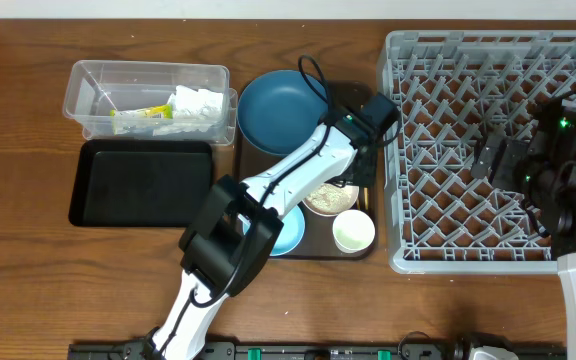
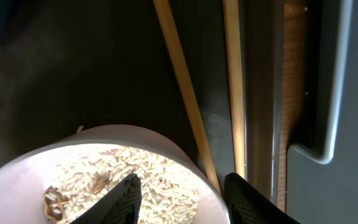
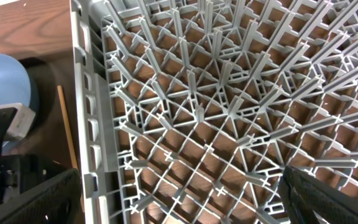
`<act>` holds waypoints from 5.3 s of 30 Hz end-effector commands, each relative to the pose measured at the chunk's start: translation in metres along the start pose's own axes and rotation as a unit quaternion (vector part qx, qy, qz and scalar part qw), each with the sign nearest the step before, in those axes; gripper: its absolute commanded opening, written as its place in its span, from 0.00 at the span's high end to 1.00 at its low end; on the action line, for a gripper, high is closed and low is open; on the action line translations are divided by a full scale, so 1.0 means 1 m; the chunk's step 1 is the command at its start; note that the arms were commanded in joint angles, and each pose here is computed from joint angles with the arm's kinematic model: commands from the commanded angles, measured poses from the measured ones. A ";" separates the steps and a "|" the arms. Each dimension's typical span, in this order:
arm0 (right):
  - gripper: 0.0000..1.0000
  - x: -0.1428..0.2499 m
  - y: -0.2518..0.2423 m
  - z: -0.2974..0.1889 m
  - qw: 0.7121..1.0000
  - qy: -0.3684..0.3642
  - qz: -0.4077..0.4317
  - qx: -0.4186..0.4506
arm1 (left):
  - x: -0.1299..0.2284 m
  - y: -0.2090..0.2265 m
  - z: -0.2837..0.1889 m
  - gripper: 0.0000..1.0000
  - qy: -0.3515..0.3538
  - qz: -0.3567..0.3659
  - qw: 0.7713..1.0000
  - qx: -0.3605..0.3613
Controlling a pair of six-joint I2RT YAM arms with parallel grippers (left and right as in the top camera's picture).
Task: Sort waste into correct bins and load items into the dishwasher rack
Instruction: 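Move the left gripper to the pink rice bowl on the tray, then grasp the pink rice bowl rim with the left gripper, then tip the pink bowl over the black tray to dump rice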
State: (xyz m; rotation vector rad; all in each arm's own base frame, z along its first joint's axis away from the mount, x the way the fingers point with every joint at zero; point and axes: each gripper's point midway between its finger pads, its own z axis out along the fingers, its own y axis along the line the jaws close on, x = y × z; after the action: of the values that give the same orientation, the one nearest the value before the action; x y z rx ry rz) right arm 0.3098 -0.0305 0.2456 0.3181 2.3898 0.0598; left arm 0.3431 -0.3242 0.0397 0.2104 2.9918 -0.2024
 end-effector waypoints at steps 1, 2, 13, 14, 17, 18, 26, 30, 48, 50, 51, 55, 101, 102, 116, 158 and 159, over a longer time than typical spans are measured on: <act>0.01 -0.007 -0.003 -0.006 1.000 -0.012 0.013 0.005 | 0.008 0.001 0.016 0.55 0.012 0.002 1.000 -0.018; 0.01 -0.007 -0.004 -0.006 1.000 -0.011 0.013 0.005 | 0.011 0.000 0.019 0.55 0.015 0.004 1.000 -0.020; 0.01 -0.006 -0.004 -0.006 1.000 -0.010 0.013 0.005 | 0.012 0.000 0.020 0.81 0.017 0.005 1.000 -0.021; 0.01 -0.006 -0.004 -0.006 1.000 -0.010 0.013 0.005 | 0.012 0.000 0.020 0.85 0.017 0.005 1.000 -0.021; 0.01 -0.006 -0.004 -0.006 1.000 -0.010 0.013 0.005 | 0.012 -0.001 0.020 0.93 0.018 0.005 1.000 -0.019; 0.01 -0.006 -0.004 -0.006 1.000 -0.010 0.013 0.005 | 0.012 -0.001 0.020 0.94 0.019 0.005 1.000 -0.018; 0.01 -0.007 -0.004 -0.006 1.000 -0.011 0.013 0.005 | 0.011 -0.004 -0.004 0.94 0.021 0.017 1.000 -0.014; 0.01 -0.007 -0.004 -0.006 1.000 -0.011 0.013 0.005 | 0.007 -0.008 -0.030 0.94 0.005 0.028 1.000 0.002; 0.01 -0.007 -0.004 -0.006 1.000 -0.011 0.013 0.005 | -0.007 0.056 -0.155 0.94 -0.042 -0.043 0.997 0.052; 0.01 -0.007 -0.004 -0.006 1.000 -0.011 0.013 0.005 | -0.008 0.081 -0.162 0.93 -0.032 -0.065 0.996 0.052; 0.01 -0.007 -0.004 -0.006 1.000 -0.011 0.013 0.005 | -0.008 0.094 -0.166 0.94 -0.026 -0.074 0.996 0.053; 0.01 -0.007 -0.003 -0.006 1.000 -0.012 0.013 0.005 | -0.012 0.145 -0.172 0.94 -0.010 -0.109 0.993 0.051; 0.01 -0.009 -0.002 -0.006 1.000 -0.015 0.013 0.000 | 0.011 0.385 -0.196 0.94 -0.203 -0.373 0.694 0.582; 0.01 -0.009 -0.002 -0.006 1.000 -0.014 0.013 0.000 | 0.011 0.385 -0.196 0.94 -0.198 -0.378 0.691 0.584; 0.01 -0.007 -0.002 -0.006 1.000 -0.012 0.013 0.001 | 0.014 0.384 -0.198 0.94 -0.184 -0.397 0.680 0.589; 0.01 -0.008 -0.002 -0.006 1.000 -0.013 0.013 0.000 | 0.001 0.335 -0.246 0.94 -0.181 -0.322 0.782 0.502; 0.01 -0.008 -0.002 -0.006 1.000 -0.013 0.013 0.000 | 0.000 0.327 -0.249 0.94 -0.182 -0.308 0.803 0.476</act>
State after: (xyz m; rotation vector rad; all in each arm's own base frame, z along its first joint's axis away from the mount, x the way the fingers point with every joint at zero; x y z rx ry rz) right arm 0.3100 -0.0308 0.2458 0.3279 2.3875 0.0610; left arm 0.3617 0.0470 0.2177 -0.8079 2.0582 -1.7995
